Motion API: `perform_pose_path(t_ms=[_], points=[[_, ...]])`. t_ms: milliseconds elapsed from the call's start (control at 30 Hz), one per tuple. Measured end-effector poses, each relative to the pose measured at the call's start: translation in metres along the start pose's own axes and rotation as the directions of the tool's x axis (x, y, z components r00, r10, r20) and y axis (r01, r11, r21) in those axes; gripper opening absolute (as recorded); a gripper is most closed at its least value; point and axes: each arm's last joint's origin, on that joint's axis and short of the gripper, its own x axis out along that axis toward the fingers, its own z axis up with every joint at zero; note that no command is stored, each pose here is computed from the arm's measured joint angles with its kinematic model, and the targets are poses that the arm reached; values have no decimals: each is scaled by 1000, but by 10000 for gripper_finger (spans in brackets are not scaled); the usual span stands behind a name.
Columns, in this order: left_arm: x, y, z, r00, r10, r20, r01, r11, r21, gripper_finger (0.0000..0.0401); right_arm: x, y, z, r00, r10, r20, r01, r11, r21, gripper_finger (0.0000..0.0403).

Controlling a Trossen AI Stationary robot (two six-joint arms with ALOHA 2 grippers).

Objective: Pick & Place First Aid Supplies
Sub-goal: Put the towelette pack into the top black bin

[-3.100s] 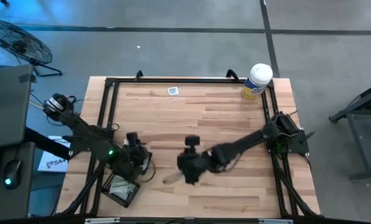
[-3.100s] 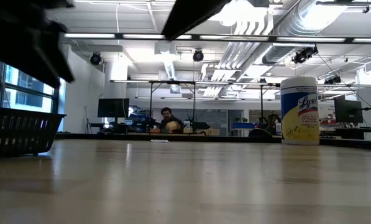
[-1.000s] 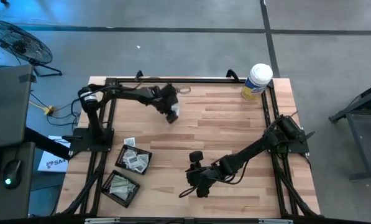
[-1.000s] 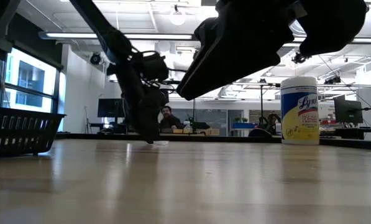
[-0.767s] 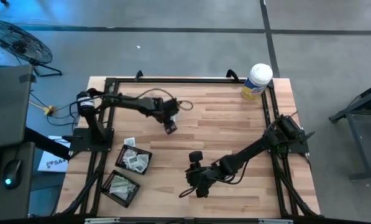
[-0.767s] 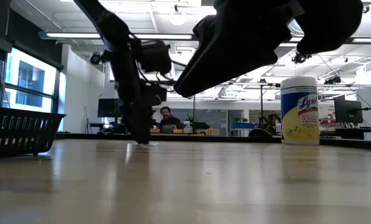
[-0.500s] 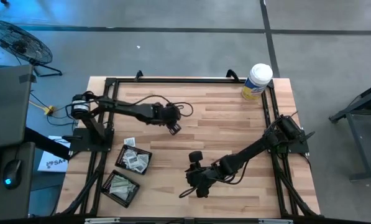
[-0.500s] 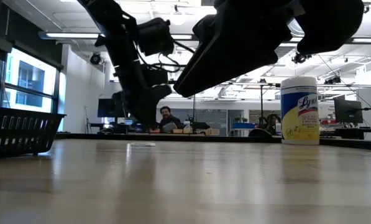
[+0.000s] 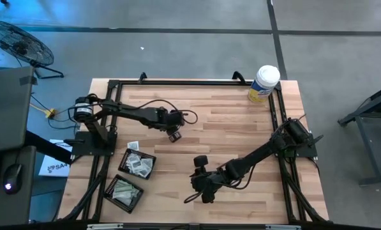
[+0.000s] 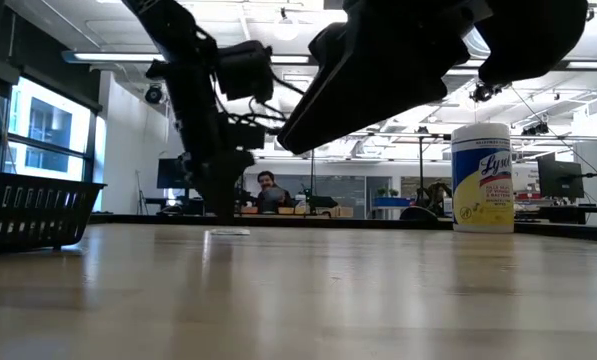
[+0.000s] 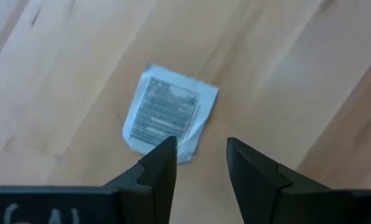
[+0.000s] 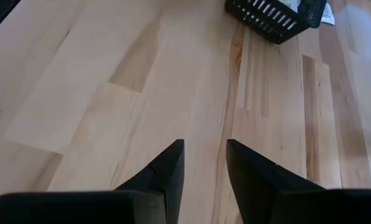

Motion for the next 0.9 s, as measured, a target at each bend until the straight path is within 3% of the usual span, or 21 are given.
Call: perform_pose_path(t_ms=[367, 533, 700, 900], points=[[23, 24, -11, 1000, 14, 2, -14, 1000, 5, 136, 0, 0, 1, 1000, 0, 9, 0, 1000, 4, 113], [28, 28, -14, 998, -58, -6, 58, 998, 15, 136, 0, 0, 1, 1000, -1, 10, 1, 1000, 3, 113], [30, 28, -20, 998, -61, -21, 61, 997, 37, 135, 0, 0, 1, 1000, -3, 10, 3, 1000, 3, 113], [38, 29, -34, 997, -81, -13, 82, 996, 45, 91, 0, 0, 1, 1000, -3, 10, 3, 1000, 3, 113]])
